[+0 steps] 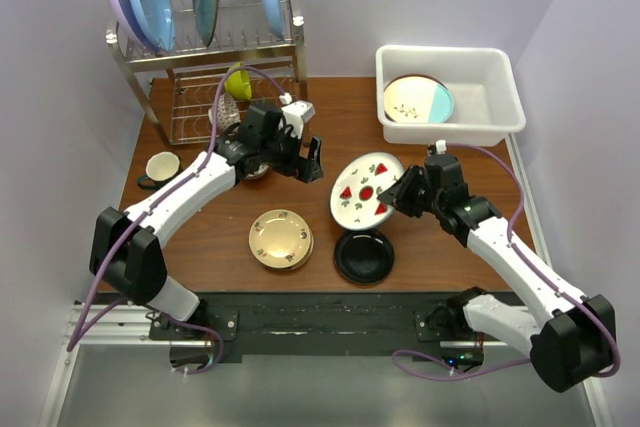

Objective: Place the plates into the plastic bin on the countertop
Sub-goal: Place the plate in the plastic bin.

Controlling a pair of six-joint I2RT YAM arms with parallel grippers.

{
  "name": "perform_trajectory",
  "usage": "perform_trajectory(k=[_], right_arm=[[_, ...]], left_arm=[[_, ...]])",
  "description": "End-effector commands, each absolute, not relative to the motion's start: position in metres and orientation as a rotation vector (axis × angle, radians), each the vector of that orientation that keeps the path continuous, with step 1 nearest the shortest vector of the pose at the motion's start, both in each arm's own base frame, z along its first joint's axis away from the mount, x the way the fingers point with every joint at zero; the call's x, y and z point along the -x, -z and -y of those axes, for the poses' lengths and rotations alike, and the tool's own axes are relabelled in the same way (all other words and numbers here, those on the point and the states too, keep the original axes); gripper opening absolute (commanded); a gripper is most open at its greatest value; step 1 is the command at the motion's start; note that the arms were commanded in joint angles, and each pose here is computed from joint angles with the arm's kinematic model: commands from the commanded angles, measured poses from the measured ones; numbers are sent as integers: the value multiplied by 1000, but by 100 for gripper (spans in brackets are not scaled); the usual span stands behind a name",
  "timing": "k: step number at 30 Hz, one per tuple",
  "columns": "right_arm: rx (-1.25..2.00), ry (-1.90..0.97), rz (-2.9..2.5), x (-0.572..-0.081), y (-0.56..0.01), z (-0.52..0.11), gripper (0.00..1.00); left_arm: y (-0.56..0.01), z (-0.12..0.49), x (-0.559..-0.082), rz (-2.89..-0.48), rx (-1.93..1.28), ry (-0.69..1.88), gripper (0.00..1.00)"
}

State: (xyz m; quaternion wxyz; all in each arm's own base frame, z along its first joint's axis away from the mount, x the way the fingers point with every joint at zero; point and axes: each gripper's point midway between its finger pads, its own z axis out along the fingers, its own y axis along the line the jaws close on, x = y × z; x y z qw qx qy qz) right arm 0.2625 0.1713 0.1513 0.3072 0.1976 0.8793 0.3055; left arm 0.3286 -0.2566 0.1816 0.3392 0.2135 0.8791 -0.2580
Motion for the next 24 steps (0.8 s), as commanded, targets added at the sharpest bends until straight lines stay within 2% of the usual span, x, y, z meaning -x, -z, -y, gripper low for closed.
perform_trajectory(k=[1,9,24], right_arm=[[-449,-933,-2099,-299,-232,-187,0],[-440,-908,-2072,-327,-255,-182,0],[-528,-911,-1989,-391,-287,-133,0]], left_arm=[[-189,251,-324,-2268,-547,659,100],[-181,246,-318,-2287,-544,647,100],[-164,245,-309,-2324,-554,666,100]])
